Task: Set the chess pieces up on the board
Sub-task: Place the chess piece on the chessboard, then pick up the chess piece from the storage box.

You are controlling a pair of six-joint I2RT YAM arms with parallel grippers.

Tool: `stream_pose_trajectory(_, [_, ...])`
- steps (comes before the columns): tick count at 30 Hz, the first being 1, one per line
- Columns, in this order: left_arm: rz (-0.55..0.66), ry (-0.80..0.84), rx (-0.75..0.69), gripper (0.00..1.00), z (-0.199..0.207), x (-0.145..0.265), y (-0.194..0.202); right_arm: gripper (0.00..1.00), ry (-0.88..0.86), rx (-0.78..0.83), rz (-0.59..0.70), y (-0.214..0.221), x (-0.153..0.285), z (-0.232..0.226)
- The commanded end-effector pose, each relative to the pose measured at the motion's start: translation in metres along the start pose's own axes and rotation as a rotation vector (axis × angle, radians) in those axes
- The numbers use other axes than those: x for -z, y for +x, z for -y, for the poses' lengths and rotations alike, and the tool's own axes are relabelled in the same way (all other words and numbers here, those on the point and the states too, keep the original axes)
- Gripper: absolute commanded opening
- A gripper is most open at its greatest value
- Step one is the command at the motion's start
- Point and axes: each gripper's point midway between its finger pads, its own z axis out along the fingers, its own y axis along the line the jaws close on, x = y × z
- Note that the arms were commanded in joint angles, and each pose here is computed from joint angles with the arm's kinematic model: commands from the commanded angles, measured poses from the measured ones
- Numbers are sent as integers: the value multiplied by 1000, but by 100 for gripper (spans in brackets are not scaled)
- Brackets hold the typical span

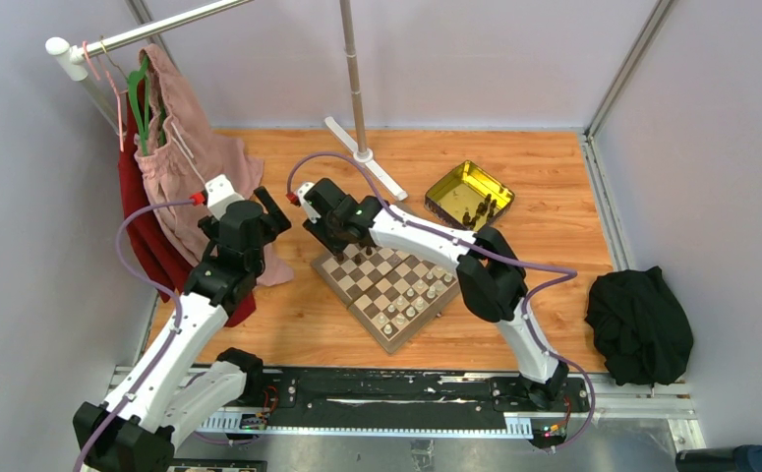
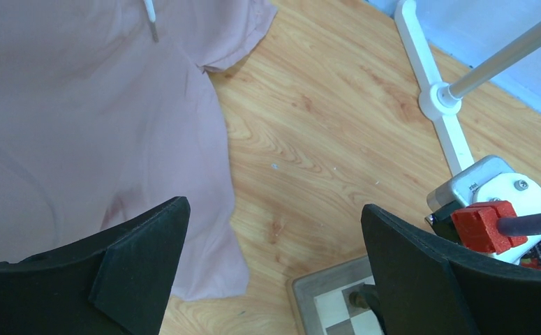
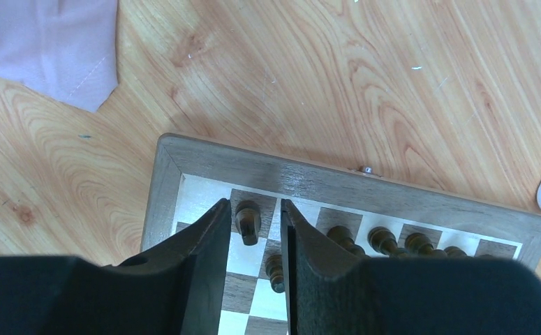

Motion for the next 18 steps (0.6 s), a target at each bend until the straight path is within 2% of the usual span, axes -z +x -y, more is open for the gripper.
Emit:
stream_pose_trajectory(1, [55,0,21,100,6,3,-22,36,14,-6,58,-25,25,13])
stream_pose_trajectory(9, [73,10,23,100,14,1,-33,37,83,-40,112,-44,49,48])
stream_pose_trajectory(18, [60,22,21,100,37,-17,-38,37,213,-130,164,-48,96,120])
